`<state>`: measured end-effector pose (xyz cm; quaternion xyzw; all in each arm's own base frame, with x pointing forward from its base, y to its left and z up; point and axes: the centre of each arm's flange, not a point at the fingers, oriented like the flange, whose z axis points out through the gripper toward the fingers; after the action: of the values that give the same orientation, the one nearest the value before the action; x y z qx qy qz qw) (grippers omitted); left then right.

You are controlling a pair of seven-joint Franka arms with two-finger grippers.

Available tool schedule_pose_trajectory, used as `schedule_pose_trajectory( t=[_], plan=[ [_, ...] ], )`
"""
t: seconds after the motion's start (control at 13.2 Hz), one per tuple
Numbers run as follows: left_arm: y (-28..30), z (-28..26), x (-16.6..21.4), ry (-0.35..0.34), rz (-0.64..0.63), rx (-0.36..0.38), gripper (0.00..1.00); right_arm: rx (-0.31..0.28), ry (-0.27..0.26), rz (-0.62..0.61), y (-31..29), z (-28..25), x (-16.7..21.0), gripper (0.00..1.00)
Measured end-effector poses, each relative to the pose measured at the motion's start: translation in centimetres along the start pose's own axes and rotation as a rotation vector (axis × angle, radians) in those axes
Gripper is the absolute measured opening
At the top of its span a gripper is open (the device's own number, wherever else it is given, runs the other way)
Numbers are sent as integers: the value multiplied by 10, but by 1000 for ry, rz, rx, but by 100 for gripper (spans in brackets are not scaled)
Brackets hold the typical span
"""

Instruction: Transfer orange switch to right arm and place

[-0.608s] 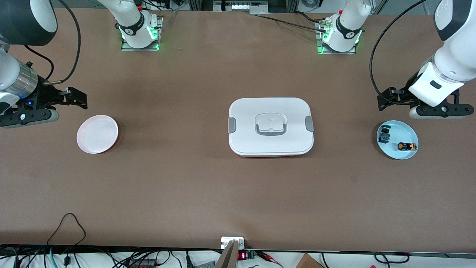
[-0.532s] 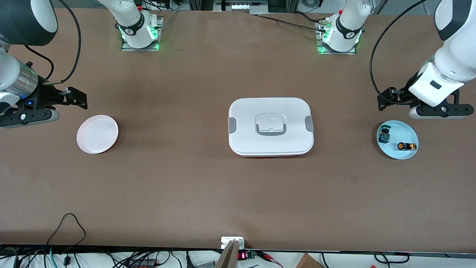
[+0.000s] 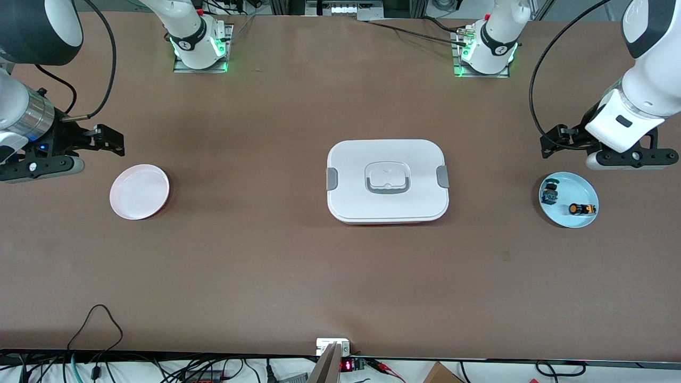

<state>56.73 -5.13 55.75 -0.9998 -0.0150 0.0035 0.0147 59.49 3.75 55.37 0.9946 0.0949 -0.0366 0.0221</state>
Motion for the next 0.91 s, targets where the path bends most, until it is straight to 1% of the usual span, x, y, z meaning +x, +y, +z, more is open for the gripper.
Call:
schedule_pose_trajectory(
  t=[0.3,0.46,0.68,0.76,0.91],
  plan=[
    [-3,1,-1,-12,-5,2,100,0,3,-1,0,-2,0,100],
    [-5,4,-4,-41,-9,5,100,-1,5,-1,0,-2,0,100],
    [-12,7,-4,-63,-26,8,100,-1,6,-2,-1,-3,0,100],
    [-18,13,-3,-77,-36,9,100,-1,6,-2,-1,-3,0,100],
    [-40,38,6,-131,-76,10,100,-1,6,-2,-1,-3,0,100]
  ],
)
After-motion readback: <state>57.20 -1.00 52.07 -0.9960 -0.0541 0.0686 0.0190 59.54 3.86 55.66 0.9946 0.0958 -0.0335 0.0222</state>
